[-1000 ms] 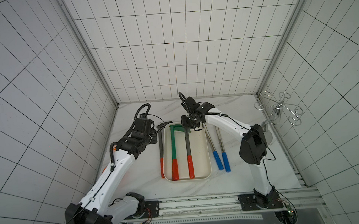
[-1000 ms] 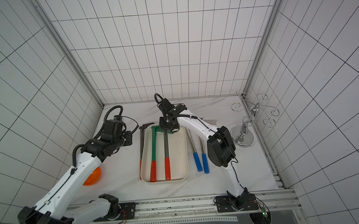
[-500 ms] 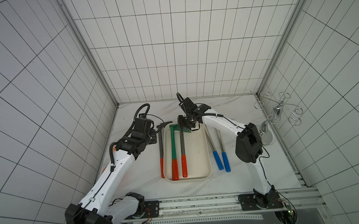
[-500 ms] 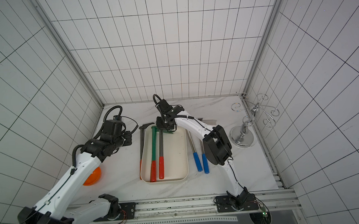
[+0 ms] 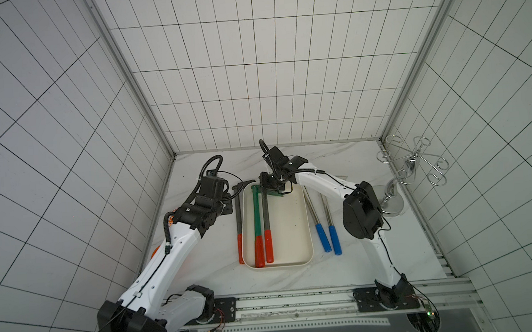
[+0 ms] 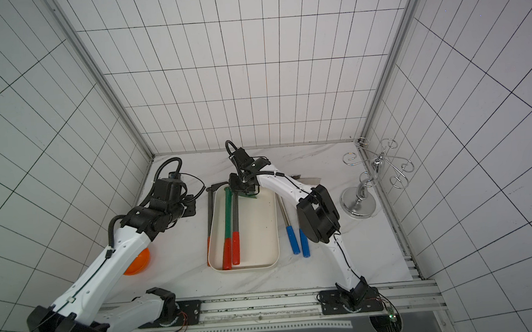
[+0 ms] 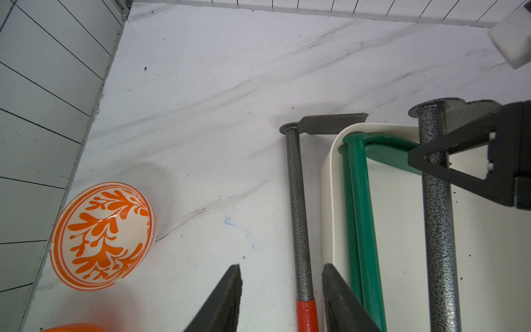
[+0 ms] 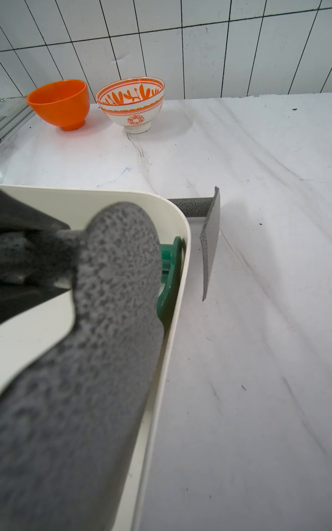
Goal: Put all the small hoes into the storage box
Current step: Place the hoe in the storage box.
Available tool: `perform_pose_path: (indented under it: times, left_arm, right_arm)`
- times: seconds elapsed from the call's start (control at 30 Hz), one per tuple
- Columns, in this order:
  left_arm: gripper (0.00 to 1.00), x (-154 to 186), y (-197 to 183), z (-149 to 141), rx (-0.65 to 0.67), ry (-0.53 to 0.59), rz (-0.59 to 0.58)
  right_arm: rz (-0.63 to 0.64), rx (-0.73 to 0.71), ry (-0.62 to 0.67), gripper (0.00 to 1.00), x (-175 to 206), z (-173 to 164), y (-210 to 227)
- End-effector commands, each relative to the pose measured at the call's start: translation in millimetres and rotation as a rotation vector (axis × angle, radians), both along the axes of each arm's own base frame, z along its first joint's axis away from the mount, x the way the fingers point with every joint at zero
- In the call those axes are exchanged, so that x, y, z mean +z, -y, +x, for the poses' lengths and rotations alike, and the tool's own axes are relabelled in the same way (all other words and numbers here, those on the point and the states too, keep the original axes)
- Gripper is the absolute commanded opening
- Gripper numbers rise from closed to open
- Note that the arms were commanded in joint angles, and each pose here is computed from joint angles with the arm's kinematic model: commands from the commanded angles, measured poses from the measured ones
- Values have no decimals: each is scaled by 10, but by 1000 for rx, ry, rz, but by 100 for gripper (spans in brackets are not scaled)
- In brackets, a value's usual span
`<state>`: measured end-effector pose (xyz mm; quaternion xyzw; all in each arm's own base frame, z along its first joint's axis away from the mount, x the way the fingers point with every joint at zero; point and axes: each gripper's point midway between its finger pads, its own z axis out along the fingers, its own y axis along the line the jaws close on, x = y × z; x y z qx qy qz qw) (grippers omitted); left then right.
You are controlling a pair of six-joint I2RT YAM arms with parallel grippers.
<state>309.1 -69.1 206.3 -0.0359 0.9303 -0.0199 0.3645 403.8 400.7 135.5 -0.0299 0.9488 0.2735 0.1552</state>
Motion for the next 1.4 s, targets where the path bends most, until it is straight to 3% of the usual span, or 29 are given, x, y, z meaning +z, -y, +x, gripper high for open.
perform_pose_path:
  times: [0.0,1.37]
  left_arm:
    - [48,30,-42,12,16,27,2]
    - [48,-32,-41,10,15,17,-1]
  right_arm:
    - [120,8,75,0,487,120,-237]
    - [102,-6,19,0,130,-71,-206]
